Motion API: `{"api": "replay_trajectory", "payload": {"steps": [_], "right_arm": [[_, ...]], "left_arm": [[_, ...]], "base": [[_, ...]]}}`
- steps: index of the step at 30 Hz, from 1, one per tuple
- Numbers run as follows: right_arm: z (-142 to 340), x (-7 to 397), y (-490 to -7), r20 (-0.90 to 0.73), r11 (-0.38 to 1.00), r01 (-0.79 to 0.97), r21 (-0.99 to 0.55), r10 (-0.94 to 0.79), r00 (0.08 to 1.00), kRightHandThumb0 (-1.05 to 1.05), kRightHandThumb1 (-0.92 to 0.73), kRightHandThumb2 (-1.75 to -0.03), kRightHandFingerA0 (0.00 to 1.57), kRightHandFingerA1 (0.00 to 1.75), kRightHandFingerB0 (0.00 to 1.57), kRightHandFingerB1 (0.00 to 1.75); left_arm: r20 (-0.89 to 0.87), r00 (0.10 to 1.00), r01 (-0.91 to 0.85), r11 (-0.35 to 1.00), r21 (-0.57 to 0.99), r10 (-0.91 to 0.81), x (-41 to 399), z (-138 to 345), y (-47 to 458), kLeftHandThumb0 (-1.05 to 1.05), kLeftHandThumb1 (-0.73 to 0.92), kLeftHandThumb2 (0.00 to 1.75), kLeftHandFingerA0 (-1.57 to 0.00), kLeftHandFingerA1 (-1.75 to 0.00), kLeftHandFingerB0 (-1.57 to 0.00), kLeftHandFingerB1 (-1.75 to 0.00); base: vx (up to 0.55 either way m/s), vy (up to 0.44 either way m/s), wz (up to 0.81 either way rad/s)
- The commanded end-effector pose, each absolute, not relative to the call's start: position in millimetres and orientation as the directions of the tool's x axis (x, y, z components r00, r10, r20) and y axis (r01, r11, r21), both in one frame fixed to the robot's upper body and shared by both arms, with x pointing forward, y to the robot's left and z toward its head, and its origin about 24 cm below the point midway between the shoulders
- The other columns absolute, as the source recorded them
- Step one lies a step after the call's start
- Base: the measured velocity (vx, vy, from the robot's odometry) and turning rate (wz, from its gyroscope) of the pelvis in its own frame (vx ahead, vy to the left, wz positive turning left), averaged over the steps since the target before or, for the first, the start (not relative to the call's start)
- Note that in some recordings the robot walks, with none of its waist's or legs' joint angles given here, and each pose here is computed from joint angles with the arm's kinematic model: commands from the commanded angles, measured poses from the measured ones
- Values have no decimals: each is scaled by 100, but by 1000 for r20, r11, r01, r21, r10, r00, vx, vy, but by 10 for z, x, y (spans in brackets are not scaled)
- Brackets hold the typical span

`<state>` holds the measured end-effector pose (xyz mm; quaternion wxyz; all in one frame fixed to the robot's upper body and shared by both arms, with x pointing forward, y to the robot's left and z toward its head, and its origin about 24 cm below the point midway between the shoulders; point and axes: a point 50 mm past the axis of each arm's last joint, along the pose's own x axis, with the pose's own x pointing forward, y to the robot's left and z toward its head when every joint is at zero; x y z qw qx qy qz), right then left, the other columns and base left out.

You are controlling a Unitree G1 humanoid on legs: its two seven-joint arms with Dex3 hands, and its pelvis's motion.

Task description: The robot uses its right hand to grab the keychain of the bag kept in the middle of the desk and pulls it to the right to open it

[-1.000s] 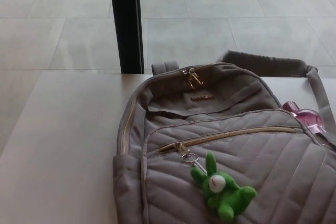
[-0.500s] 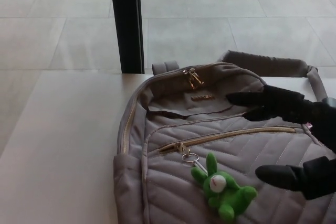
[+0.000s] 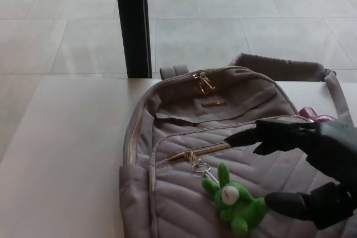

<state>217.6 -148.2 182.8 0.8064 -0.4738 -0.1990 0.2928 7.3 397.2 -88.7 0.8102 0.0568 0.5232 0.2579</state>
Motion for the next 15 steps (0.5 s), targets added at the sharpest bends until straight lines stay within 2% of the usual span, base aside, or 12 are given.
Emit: {"api": "replay_trajectory", "payload": {"steps": [1, 2, 6, 8, 10, 11, 14, 15], "right_arm": [[1868, 2131, -1395, 32, 271, -219, -937, 692, 721, -82, -75, -63, 51, 64, 40, 39], [1869, 2124, -1379, 33, 265, -212, -941, 695, 718, -84, -78, -63, 52, 65, 41, 39], [1857, 2092, -1328, 25, 230, -202, -952, 716, 697, -86, -79, -63, 51, 71, 37, 42], [1843, 2085, -1348, -4, 197, -206, -959, 713, 701, -87, -82, -64, 49, 72, 31, 43], [1820, 2097, -1383, -19, 174, -197, -965, 701, 713, -89, -84, -65, 51, 71, 31, 42], [1816, 2101, -1395, -27, 162, -193, -968, 697, 717, -91, -87, -68, 51, 73, 30, 42], [1793, 2138, -1482, -32, 150, -180, -972, 674, 738, -92, -86, -67, 53, 74, 29, 41], [1789, 2142, -1490, -34, 148, -178, -973, 669, 742, -87, -66, -109, 54, 77, 25, 51]], "left_arm": [[-792, 344, -351, 852, 389, 504, 95, -817, 4047, -61, 55, 93, -53, -65, -41, -53], [-793, 351, -340, 857, 387, 497, 97, -812, 4048, -59, 69, 61, -56, -57, -49, -39], [-799, 360, -348, 864, 364, 482, 84, -813, 4043, -61, 70, 61, -54, -54, -46, -39], [-798, 352, -345, 860, 376, 490, 86, -822, 4036, -61, 71, 62, -58, -57, -48, -39], [-799, 347, -349, 859, 375, 490, 85, -825, 4035, -60, 71, 62, -57, -57, -46, -39], [-800, 347, -358, 858, 369, 489, 84, -826, 4035, -62, 58, 94, -50, -63, -37, -53], [-799, 357, -349, 863, 366, 484, 104, -817, 4042, -62, 59, 96, -49, -63, -35, -53], [-797, 353, -346, 860, 375, 490, 106, -817, 4043, -60, 74, 63, -55, -53, -42, -39]], "base": [[0, 0, 0], [0, 0, 0], [0, 0, 0], [0, 0, 0], [0, 0, 0], [0, 0, 0], [0, 0, 0], [0, 0, 0]]}}
